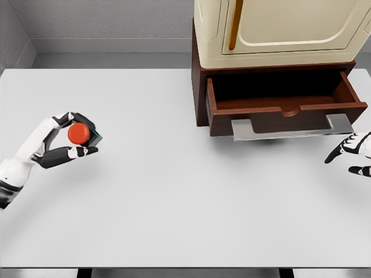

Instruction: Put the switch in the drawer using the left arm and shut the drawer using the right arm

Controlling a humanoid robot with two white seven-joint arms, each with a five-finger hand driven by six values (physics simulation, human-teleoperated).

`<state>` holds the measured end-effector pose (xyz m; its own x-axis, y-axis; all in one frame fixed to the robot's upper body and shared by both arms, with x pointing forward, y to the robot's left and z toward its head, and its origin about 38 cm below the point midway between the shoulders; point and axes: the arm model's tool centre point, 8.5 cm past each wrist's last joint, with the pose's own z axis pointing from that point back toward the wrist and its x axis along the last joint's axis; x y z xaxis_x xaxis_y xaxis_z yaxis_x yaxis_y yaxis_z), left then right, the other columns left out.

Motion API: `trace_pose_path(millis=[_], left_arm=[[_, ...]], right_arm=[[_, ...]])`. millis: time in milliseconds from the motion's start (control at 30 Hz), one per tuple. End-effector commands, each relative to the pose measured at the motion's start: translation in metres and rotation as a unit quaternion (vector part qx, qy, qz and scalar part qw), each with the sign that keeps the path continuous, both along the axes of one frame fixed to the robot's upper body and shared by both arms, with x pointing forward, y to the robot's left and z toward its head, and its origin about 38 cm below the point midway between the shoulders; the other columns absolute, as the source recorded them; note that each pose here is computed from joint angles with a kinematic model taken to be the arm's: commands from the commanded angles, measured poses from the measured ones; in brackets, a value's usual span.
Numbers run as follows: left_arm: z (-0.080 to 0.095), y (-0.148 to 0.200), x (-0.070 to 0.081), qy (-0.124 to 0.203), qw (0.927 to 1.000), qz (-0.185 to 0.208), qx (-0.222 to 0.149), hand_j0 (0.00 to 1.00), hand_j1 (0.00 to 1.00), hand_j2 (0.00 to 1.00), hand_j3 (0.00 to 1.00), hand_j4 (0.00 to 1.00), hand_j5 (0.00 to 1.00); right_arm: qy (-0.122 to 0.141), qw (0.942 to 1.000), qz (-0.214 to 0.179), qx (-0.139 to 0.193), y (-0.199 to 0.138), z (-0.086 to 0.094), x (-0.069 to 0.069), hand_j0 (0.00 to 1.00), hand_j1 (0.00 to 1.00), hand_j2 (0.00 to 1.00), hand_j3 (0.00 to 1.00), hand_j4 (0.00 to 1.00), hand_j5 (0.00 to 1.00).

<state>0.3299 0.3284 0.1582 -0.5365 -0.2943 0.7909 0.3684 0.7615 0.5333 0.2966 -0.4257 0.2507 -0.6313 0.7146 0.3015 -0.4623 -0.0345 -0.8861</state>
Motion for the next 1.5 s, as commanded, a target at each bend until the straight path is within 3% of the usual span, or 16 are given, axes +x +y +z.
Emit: trace_pose_path(millis=[0, 333, 833, 1133, 1333, 1467], left_arm=[[0.003, -0.005, 0.000, -0.005, 1.0000, -0.005, -0.006, 0.36, 0.36, 0.36, 0.36, 0.36, 0.36], [0.021, -0.038, 0.011, -0.046, 0.9977, -0.043, -0.027, 0.36, 0.36, 0.36, 0.36, 0.36, 0.36], [0.052, -0.092, 0.033, -0.108, 0.9875, -0.097, -0.061, 0.36, 0.36, 0.36, 0.36, 0.36, 0.36], [0.070, -0.131, 0.042, -0.151, 0.9786, -0.115, -0.079, 0.36, 0.36, 0.36, 0.36, 0.36, 0.36], [0.076, -0.165, 0.043, -0.177, 0.9729, -0.131, -0.072, 0.37, 0.37, 0.37, 0.37, 0.37, 0.37], [0.091, -0.183, 0.047, -0.199, 0.9665, -0.146, -0.069, 0.37, 0.37, 0.37, 0.37, 0.37, 0.37]], right_arm=[[0.001, 1.0000, -0.001, 0.002, 0.000, 0.001, 0.000, 0.64, 0.64, 0.64, 0.64, 0.64, 0.64], [0.002, 1.0000, -0.001, 0.003, 0.000, 0.000, 0.000, 0.64, 0.64, 0.64, 0.64, 0.64, 0.64], [0.001, 1.0000, -0.001, 0.003, 0.000, 0.000, 0.000, 0.64, 0.64, 0.64, 0.64, 0.64, 0.64], [0.001, 1.0000, -0.001, 0.002, 0.000, 0.001, 0.000, 0.64, 0.64, 0.64, 0.64, 0.64, 0.64], [0.001, 1.0000, -0.001, 0.002, 0.000, 0.001, 0.000, 0.64, 0.64, 0.64, 0.64, 0.64, 0.64], [0.001, 1.0000, -0.001, 0.002, 0.000, 0.001, 0.000, 0.64, 0.64, 0.64, 0.64, 0.64, 0.64]])
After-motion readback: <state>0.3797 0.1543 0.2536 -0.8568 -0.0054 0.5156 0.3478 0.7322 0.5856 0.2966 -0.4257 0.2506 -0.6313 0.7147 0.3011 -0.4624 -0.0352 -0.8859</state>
